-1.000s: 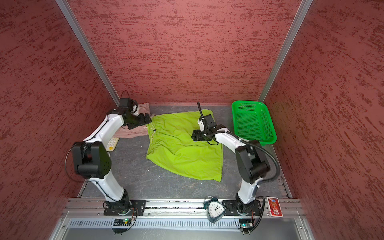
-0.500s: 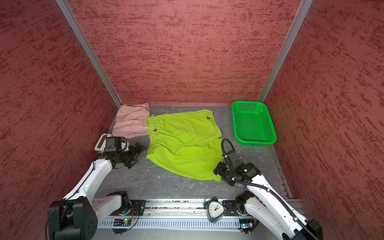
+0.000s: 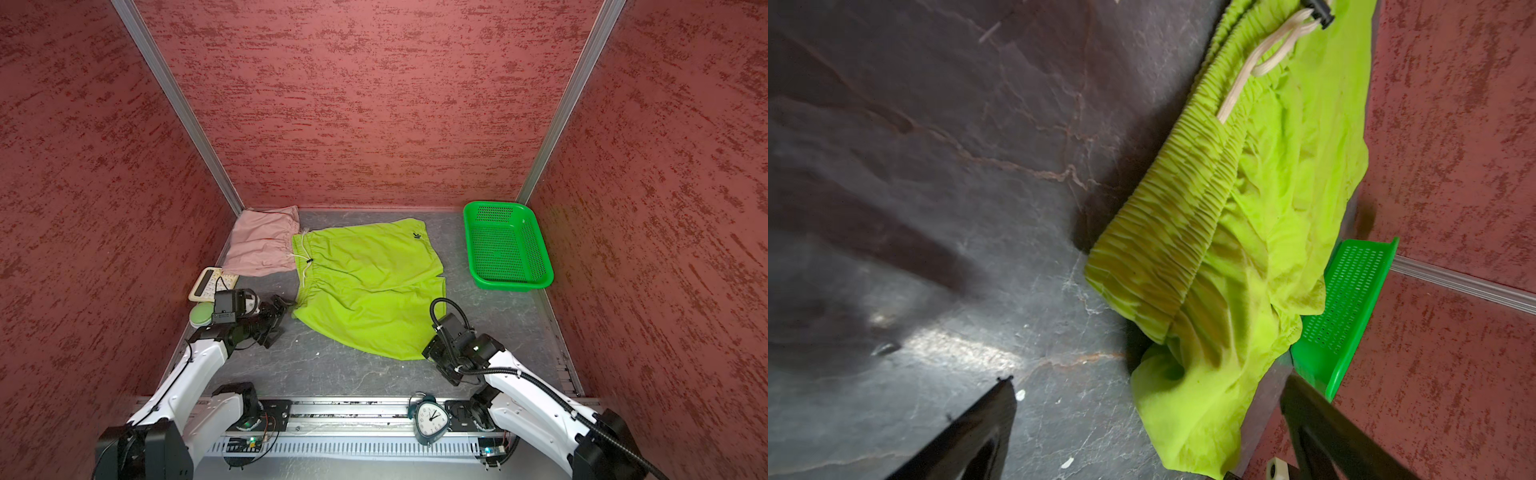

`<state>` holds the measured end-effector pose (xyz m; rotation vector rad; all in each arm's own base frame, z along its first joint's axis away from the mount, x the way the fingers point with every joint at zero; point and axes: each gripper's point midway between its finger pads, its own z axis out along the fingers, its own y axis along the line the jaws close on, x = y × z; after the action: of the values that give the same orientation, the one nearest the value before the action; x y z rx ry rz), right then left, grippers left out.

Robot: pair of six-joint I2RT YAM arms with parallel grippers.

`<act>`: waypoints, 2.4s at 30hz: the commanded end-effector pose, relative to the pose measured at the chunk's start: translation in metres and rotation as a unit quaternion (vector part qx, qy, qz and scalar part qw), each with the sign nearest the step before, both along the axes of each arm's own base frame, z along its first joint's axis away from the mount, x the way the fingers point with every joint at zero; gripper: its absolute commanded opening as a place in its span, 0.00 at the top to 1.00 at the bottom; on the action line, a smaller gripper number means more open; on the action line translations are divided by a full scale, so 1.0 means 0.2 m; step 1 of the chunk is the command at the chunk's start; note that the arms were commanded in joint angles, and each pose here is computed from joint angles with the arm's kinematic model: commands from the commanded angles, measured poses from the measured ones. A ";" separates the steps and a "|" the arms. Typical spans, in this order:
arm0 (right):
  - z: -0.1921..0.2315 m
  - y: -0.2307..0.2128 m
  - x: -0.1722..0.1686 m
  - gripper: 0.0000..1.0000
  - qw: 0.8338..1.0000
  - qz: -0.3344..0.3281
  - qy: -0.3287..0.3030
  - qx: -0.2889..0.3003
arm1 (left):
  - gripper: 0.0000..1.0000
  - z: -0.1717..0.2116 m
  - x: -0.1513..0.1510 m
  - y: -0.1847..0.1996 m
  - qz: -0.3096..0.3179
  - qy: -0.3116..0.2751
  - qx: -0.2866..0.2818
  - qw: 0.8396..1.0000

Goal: Fold and stack the shorts

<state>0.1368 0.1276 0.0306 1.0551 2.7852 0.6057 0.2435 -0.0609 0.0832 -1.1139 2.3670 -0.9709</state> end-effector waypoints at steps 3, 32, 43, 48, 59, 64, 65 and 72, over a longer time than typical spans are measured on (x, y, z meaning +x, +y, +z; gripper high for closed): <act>-0.04 -0.07 0.12 0.26 0.996 -0.069 -0.052 -0.022 | 0.01 0.00 0.01 0.01 0.018 -0.005 -0.002 1.000; 0.09 -0.18 0.23 0.99 0.983 -0.106 -0.140 -0.064 | 0.08 -0.17 0.10 0.02 0.130 -0.026 -0.049 0.990; 0.11 -0.19 0.24 1.00 0.981 -0.110 -0.149 -0.060 | 0.24 -0.20 0.18 -0.06 0.112 -0.020 -0.079 0.990; 0.13 -0.20 0.24 1.00 0.979 -0.114 -0.155 -0.065 | 0.61 -0.21 0.17 -0.06 0.108 -0.019 -0.073 0.991; 0.35 -0.36 0.28 1.00 0.959 -0.120 -0.215 -0.138 | 0.94 -0.04 0.22 0.01 0.044 -0.034 -0.005 0.998; 0.53 -0.45 0.30 1.00 0.943 -0.101 -0.244 -0.205 | 0.91 0.16 0.22 0.01 -0.069 -0.018 0.090 0.993; 0.58 -0.46 0.30 1.00 0.939 -0.096 -0.250 -0.215 | 0.91 0.20 0.22 0.01 -0.090 -0.017 0.108 0.990; 0.93 -0.52 0.33 1.00 0.917 -0.065 -0.288 -0.266 | 0.91 0.41 0.15 -0.01 -0.157 -0.004 0.176 0.972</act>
<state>0.2089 0.0507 0.1938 0.8496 2.1737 0.2879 0.3048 -0.0719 0.1703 -0.6980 2.4724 -0.7589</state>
